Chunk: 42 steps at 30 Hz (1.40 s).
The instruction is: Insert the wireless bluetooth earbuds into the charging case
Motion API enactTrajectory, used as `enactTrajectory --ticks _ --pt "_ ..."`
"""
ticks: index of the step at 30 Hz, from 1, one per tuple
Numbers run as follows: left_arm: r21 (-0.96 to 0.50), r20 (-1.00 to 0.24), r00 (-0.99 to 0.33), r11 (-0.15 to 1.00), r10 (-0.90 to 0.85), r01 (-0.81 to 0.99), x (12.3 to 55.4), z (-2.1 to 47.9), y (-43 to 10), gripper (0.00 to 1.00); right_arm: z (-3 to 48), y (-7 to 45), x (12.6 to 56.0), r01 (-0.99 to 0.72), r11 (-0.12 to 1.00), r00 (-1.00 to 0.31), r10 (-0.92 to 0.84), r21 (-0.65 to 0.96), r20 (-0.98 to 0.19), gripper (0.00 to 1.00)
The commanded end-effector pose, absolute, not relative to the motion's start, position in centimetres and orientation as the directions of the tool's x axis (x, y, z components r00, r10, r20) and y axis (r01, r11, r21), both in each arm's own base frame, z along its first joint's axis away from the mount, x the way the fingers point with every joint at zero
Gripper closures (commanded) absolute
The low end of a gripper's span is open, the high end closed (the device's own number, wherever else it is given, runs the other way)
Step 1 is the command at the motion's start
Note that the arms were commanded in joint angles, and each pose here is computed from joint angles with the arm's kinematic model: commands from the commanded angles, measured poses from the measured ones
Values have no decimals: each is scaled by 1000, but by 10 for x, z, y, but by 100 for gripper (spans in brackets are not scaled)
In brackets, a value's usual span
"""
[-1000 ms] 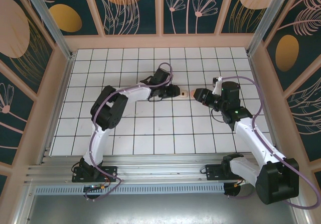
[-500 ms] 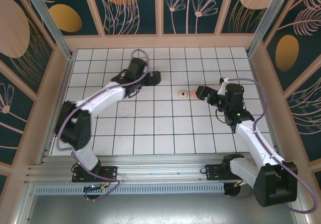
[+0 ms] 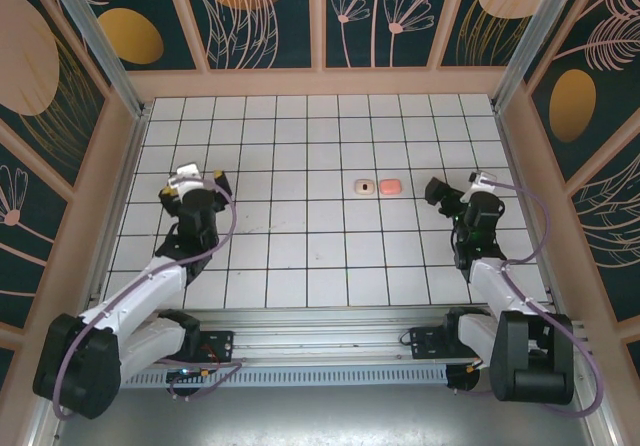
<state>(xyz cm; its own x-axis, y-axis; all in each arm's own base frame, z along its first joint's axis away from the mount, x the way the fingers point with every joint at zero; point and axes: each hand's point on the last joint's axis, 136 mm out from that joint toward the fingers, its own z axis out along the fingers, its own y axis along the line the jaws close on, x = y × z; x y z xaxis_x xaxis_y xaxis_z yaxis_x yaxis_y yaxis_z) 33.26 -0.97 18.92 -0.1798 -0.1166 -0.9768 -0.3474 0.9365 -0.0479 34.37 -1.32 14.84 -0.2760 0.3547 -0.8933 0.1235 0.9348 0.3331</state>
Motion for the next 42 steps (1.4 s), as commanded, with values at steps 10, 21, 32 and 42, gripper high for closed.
enactTrajectory --ticks 10,21,32,42 --pt "-32 -999 -4 931 -35 -363 307 167 18 1 137 -39 362 153 970 -164 212 187 -964 1" --pt "23 -998 47 954 39 -298 337 165 13 1 125 -4 375 -42 991 -126 120 127 -985 1" --pt "-79 -995 -46 962 -94 -261 370 139 35 1 124 10 371 -130 986 -136 88 105 -987 1" --pt "-84 -994 -51 963 -100 -258 369 138 37 1 128 25 360 -216 974 -104 49 70 -993 1"
